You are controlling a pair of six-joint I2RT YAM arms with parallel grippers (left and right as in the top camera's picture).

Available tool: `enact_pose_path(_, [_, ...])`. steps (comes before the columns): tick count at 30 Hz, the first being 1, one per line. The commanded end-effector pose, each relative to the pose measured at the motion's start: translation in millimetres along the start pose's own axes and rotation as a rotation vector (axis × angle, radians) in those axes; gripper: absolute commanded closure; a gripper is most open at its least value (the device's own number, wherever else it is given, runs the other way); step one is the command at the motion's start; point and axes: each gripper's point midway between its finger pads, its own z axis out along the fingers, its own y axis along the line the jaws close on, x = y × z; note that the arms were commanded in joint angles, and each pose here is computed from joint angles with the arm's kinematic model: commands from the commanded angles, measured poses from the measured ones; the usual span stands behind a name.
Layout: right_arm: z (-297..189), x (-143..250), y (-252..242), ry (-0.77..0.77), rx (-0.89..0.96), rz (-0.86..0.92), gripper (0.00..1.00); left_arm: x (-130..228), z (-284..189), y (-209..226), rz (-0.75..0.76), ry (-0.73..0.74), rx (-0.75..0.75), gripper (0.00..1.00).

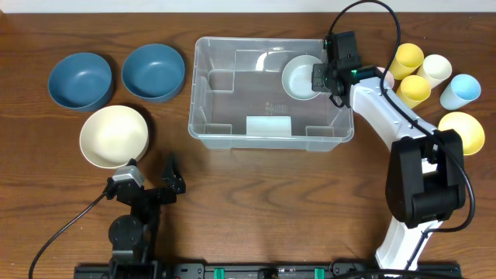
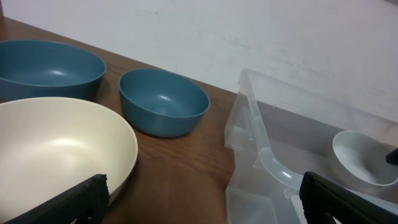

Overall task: Pack container
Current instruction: 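Carry the grey bowl into the container and release it, then move the right gripper to the white bowl and grasp its rim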

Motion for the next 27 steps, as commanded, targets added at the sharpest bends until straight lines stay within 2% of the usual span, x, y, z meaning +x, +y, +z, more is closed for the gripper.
enact_pose_path(1, [8.3,-0.9,0.3,-0.002,0.011,-0.003,0.82,14.2,0.8,10.3,0.019,0.038,-0.044,0.02])
enact_pose_path(2, [8.3,-1.6,0.5,-0.004,0.011,-0.002,0.70,14.2,0.8,10.3,0.019,0.038,-0.044,0.02])
enact_pose_path(4, [8.3,-2.1,0.8,-0.007,0.010,-0.007,0.57,14.2,0.8,10.3,0.019,0.038,-0.044,0.02])
enact_pose_path(11, [5.3,-0.7,5.3,0.005,-0.007,-0.044,0.51,14.2,0.8,10.3,0.019,0.038,-0.044,0.02])
enact_pose_path(16, [-16.4,-14.4,20.2,-0.023,-0.041,-0.085,0.47,14.2,0.8,10.3,0.019,0.038,-0.044,0.02])
enact_pose_path(20, [-58.1,-34.8,39.0,-0.050,-0.096,-0.121,0.39,14.2,0.8,10.3,0.019,0.038,-0.044,0.02])
enact_pose_path(27, [-167.9,-65.8,41.2,-0.123,-0.145,-0.050,0.13,14.2,0.8,10.3,0.019,0.038,-0.044,0.02])
